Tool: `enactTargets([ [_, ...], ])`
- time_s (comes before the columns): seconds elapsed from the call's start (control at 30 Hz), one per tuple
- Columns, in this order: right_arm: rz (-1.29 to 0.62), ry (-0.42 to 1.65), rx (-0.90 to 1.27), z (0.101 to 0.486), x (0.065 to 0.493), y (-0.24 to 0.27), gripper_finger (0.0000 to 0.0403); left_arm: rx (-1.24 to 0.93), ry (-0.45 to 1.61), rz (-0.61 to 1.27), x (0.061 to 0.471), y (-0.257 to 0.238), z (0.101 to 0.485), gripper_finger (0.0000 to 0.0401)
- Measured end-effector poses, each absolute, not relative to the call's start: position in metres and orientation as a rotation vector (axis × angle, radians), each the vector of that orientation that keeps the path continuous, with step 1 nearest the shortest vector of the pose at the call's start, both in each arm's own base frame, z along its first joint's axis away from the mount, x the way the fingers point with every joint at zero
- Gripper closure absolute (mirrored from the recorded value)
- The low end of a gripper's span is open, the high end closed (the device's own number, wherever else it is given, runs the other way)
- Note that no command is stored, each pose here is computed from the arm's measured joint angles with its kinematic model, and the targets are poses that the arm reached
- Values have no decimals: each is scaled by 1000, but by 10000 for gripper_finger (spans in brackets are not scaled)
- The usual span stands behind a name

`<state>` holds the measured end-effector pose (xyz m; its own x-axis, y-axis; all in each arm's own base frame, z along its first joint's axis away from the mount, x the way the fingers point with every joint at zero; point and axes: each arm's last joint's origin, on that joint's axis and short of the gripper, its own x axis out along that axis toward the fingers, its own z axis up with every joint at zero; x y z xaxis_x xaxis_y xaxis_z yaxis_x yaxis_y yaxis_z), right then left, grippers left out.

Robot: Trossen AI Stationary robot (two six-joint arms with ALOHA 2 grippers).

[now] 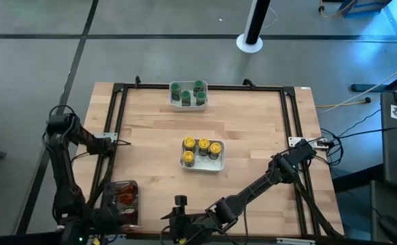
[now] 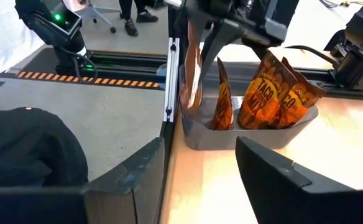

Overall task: Sort spices by type
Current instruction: Put the top orange seasoning pack into the black bin

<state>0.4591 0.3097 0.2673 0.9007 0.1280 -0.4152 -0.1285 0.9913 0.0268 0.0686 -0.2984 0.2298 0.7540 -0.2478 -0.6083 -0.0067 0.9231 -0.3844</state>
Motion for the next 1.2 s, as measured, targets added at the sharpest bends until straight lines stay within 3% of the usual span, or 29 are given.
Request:
enactTargets([
  [1.2, 131, 427, -1, 267, 459, 310, 203, -321, 760, -13, 67, -296, 191, 379],
])
